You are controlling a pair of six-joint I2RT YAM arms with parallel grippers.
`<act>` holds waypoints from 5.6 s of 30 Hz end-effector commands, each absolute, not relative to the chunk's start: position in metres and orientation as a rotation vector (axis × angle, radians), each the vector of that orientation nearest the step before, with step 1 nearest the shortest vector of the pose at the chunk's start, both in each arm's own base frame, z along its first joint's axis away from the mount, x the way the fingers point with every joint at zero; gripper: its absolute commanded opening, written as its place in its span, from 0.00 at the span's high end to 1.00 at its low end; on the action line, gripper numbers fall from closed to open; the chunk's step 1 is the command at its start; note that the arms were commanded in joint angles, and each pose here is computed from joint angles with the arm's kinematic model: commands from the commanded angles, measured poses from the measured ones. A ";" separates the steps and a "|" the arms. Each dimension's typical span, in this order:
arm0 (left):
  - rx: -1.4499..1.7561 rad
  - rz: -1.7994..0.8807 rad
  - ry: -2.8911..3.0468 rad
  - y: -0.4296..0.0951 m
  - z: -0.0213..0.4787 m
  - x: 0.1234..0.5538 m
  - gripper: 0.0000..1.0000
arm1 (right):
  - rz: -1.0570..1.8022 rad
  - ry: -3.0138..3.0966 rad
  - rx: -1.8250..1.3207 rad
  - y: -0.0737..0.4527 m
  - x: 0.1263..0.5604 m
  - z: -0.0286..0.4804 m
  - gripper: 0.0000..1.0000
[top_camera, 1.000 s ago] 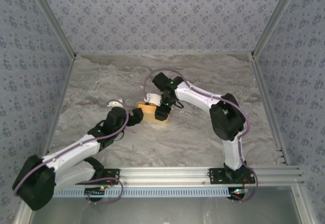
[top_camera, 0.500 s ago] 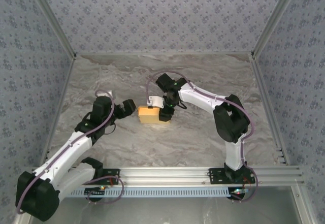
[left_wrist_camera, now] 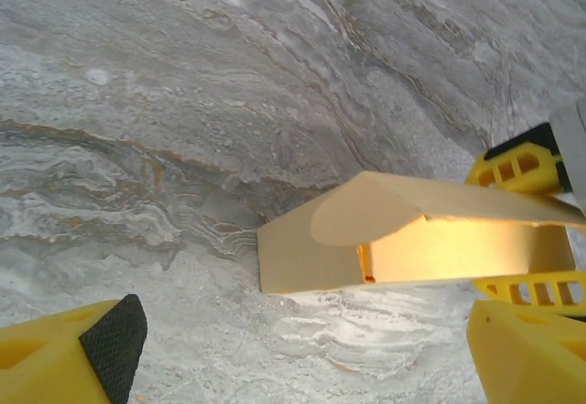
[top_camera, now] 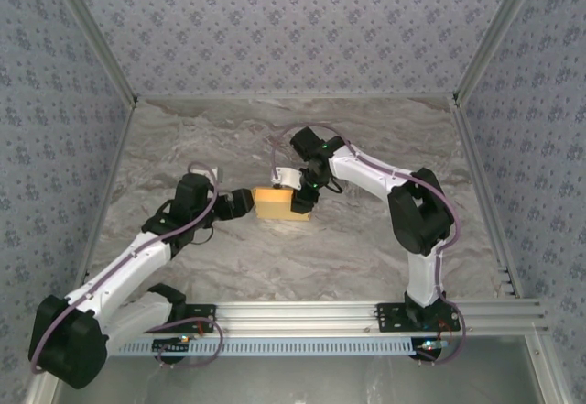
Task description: Fold the paper box
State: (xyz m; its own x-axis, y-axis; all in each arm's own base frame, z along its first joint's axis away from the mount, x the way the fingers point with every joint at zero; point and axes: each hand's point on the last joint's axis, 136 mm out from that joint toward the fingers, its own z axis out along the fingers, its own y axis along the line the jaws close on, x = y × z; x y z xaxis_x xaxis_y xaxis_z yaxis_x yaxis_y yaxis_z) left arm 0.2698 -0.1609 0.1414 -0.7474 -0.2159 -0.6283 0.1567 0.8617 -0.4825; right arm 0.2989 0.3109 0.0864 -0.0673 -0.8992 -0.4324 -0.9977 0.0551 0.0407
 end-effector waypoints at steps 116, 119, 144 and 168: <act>0.194 -0.646 2.644 -0.232 0.158 0.332 0.80 | 0.231 2.287 -1.808 0.285 0.315 0.074 0.33; 0.205 -0.644 2.643 -0.233 0.159 0.332 0.80 | 0.251 2.278 -1.788 0.286 0.317 0.079 0.32; 0.253 -0.630 2.650 -0.233 0.152 0.329 0.82 | 0.429 2.201 -1.805 0.300 0.311 0.109 0.27; 0.439 -0.500 2.641 -0.240 0.146 0.322 0.86 | 0.501 2.010 -1.817 0.315 0.316 0.128 0.22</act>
State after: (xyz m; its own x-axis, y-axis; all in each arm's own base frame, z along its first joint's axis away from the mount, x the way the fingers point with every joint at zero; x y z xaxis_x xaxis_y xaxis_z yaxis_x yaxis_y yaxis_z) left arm 0.3243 -0.2229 0.1374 -0.8808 0.1791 -0.4382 0.3126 0.9152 -0.2543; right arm 0.3214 0.3011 0.1017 -0.1526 -0.8899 -0.4299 -0.9871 0.1585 0.0223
